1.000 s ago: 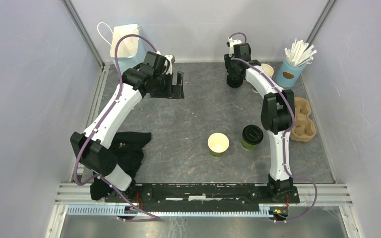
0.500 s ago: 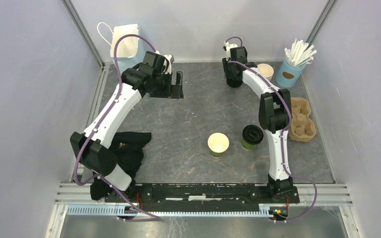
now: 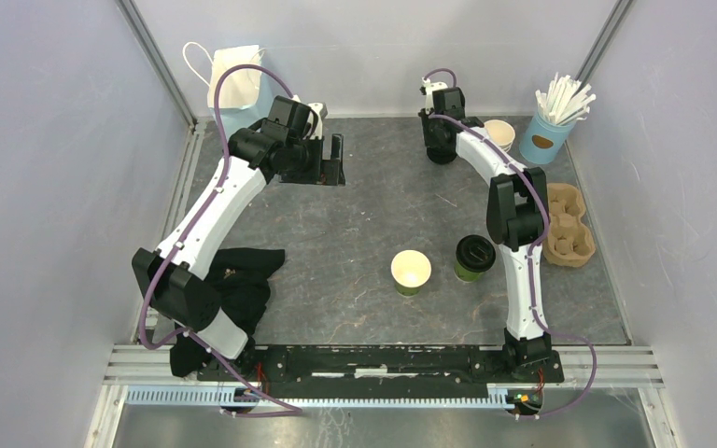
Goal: Pack the takeout coffee
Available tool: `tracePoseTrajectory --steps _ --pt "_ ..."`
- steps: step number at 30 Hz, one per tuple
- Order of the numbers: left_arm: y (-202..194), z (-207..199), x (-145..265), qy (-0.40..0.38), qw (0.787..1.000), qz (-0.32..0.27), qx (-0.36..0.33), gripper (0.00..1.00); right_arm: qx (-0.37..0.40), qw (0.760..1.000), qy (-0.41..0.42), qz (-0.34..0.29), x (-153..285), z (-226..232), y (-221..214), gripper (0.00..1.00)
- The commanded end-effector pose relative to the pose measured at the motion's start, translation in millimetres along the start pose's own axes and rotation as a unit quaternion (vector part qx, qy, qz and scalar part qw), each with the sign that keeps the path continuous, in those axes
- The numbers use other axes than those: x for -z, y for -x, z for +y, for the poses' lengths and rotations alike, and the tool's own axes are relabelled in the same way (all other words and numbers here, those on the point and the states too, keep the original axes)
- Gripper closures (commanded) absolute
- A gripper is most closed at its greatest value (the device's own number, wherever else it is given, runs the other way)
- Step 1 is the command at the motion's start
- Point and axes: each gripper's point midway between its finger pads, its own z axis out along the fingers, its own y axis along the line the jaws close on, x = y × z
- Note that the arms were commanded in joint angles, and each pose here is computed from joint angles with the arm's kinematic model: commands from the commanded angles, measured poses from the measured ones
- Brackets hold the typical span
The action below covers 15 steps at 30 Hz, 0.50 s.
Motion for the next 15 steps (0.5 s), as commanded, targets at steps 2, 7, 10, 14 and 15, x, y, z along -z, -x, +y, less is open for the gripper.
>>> tracePoseTrajectory --steps 2,7,10,14,15 --pt "10 0 9 -0.005 1.000 -0.021 -0.021 0.00 0.002 0.999 -0.009 -0.032 1 -2 23 0.82" --pt "11 -1 12 -0.007 0.999 -0.024 -0.021 0.00 -0.008 0.998 -0.011 -0.061 16 -3 49 0.83" --pt "10 -3 13 -0.012 0.999 -0.025 -0.020 0.00 -0.023 0.996 -0.010 -0.085 34 -4 69 0.84" --pt "6 -8 16 -0.028 0.999 -0.028 -0.017 0.00 -0.041 0.993 0.003 -0.115 59 0 92 0.86" --pt "5 -9 17 -0.032 0.999 -0.029 -0.017 0.00 -0.047 0.991 0.007 -0.122 66 1 99 0.87"
